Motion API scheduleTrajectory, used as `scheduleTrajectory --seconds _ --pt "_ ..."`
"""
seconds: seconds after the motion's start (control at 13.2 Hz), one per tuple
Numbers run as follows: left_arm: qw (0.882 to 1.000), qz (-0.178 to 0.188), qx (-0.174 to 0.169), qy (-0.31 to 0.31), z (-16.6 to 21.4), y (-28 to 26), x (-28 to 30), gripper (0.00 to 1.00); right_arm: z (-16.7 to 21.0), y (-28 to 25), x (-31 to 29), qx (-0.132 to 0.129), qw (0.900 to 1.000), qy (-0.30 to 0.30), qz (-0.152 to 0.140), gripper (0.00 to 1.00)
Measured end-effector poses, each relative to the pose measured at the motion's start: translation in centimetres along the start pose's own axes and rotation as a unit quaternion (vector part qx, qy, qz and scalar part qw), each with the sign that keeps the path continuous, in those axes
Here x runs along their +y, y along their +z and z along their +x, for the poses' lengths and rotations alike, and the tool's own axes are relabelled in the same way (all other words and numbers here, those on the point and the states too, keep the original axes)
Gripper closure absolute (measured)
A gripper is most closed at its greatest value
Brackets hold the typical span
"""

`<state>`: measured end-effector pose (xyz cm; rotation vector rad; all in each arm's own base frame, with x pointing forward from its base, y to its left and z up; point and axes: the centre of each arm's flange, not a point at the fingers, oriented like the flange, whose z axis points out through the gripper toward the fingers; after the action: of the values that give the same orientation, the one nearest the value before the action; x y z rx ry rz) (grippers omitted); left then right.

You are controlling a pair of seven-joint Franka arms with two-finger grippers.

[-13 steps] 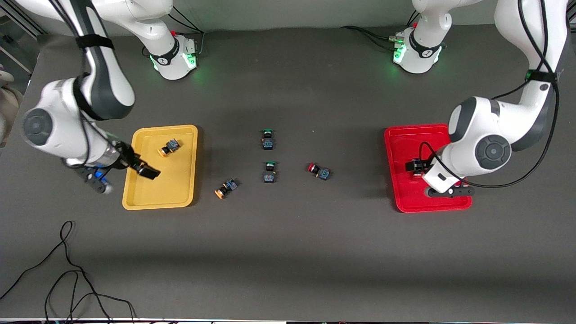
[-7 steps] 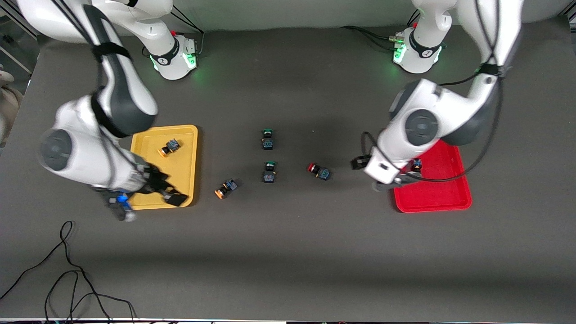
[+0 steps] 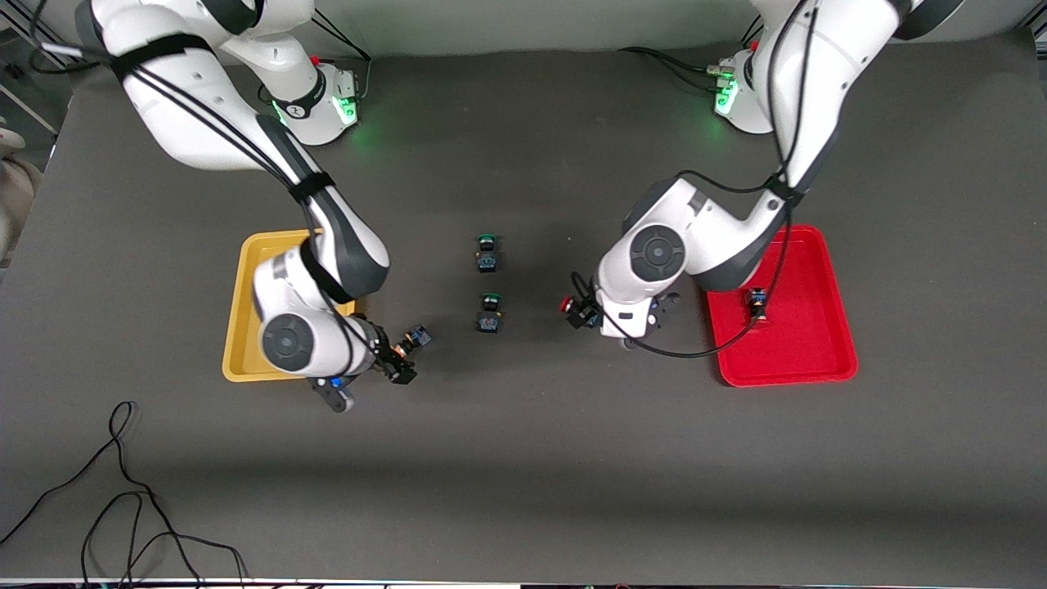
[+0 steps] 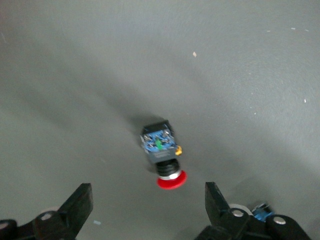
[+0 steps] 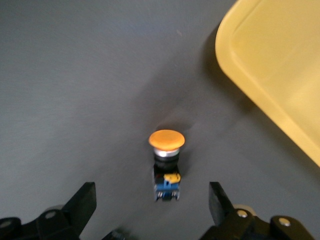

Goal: Place red and yellow buttons in trays
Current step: 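Grasp the second yellow button with the right gripper while the left grasps red, then carry the yellow button to the yellow tray while the left gripper carries red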

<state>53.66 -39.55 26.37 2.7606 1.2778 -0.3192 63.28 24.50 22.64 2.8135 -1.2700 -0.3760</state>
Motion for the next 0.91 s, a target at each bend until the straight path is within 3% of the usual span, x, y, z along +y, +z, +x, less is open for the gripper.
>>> scheduleTrajectory --seconds 0.15,0.46,0.61,0.76,0.91 --pt "0.999 -0.01 0.008 -0.05 -0.4 1.4 0.4 0.0 -0.2 3.3 0.8 -0.001 1.0 0.0 0.0 0.0" --pt "0.996 0.002 0.034 -0.08 0.5 5.0 0.2 0.0 -1.6 6.2 1.4 -0.006 1.0 -0.006 0.002 0.0" --pt "0.995 0.006 0.044 -0.085 0.9 6.9 0.1 0.0 -1.9 6.2 1.3 -0.007 1.0 -0.009 0.003 0.17" --pt "0.995 0.008 0.052 -0.085 0.7 8.2 0.0 0.0 -2.1 6.2 1.2 -0.008 1.0 -0.01 0.003 0.41" --pt "0.995 0.008 0.055 -0.085 0.5 8.4 0.1 0.06 -2.2 6.1 1.1 -0.008 1.0 -0.011 0.004 0.63"
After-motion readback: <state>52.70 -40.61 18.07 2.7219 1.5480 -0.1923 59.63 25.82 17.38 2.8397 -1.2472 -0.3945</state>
